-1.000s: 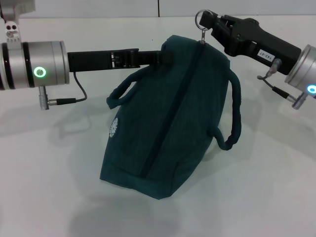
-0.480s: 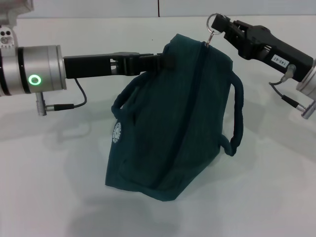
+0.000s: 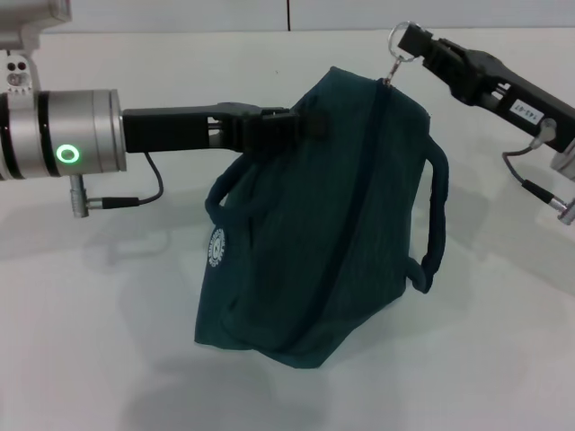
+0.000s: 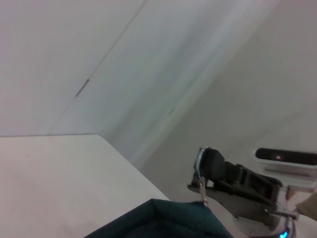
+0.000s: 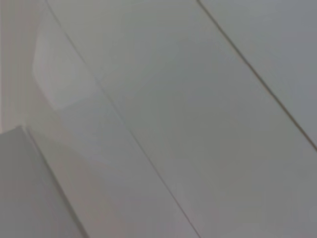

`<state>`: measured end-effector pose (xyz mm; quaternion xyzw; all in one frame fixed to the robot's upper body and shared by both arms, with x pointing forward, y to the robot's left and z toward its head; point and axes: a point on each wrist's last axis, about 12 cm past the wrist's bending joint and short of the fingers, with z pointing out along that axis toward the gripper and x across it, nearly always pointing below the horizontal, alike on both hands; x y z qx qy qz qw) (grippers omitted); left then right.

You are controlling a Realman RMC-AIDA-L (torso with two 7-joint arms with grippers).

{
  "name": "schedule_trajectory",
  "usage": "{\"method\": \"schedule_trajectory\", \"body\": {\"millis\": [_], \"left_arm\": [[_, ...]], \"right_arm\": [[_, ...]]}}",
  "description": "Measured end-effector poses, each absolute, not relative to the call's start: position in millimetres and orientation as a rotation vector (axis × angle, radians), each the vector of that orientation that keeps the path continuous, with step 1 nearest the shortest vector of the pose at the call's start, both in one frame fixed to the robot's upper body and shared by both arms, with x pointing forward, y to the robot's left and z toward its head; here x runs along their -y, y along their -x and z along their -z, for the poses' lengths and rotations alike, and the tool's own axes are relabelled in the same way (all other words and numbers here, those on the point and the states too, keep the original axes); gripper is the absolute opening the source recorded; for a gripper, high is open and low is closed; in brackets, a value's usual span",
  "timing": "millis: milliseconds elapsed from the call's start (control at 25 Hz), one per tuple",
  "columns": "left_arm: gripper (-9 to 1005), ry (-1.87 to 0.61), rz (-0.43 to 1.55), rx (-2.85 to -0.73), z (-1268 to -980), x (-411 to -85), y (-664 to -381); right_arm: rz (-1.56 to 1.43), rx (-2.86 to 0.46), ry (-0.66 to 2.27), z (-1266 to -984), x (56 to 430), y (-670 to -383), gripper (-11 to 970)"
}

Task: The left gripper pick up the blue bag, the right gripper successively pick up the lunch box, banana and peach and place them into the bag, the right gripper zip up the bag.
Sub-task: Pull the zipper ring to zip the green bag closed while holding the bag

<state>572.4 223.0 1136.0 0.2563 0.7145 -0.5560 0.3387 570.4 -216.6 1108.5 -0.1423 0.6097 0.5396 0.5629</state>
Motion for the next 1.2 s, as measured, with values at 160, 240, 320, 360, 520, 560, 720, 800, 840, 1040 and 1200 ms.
{"method": "schedule_trajectory", "body": {"millis": [160,240,320,360,520,560,720,800,840,1040,1200], "left_arm": [[165,-0.693,1.467,-1.848,-1137.1,-221.6,-569.8],[164,-0.709,1.476,-1.823,-1138.3,-221.4,-568.2],[163,-0.723,1.496,-1.779,-1139.8,-222.2,-564.7],[162,-0.733,1.504,-1.757,-1140.7,-222.8,-562.8],[153,-0.770,1.535,-1.702,-1143.7,-223.2,-557.4],[151,-0.777,1.542,-1.693,-1144.3,-223.1,-556.4],[142,-0.805,1.561,-1.647,-1146.3,-223.8,-552.2],[117,-0.815,1.568,-1.618,-1147.1,-225.1,-549.6],[105,-0.816,1.570,-1.602,-1147.5,-225.9,-548.4],[43,-0.798,1.558,-1.595,-1144.0,-228.7,-546.6],[19,-0.764,1.537,-1.610,-1141.3,-230.4,-548.5]], "right_arm": [[-1.276,-1.455,0.279,-1104.3,223.2,-570.1,7],[-1.282,-1.468,0.244,-1101.5,226.7,-569.7,7],[-1.287,-1.476,0.218,-1099.7,229.0,-569.3,7],[-1.289,-1.478,0.212,-1099.2,229.6,-569.1,7],[-1.292,-1.478,0.205,-1098.4,230.5,-567.9,7],[-1.295,-1.480,0.205,-1098.0,229.8,-567.6,7],[-1.302,-1.497,0.191,-1094.9,228.6,-567.0,7],[-1.305,-1.505,0.184,-1093.3,228.5,-566.6,7],[-1.307,-1.508,0.181,-1092.7,228.5,-566.3,7],[-1.314,-1.522,0.176,-1090.7,227.8,-565.4,7],[-1.315,-1.523,0.177,-1090.3,227.4,-565.2,6]]}}
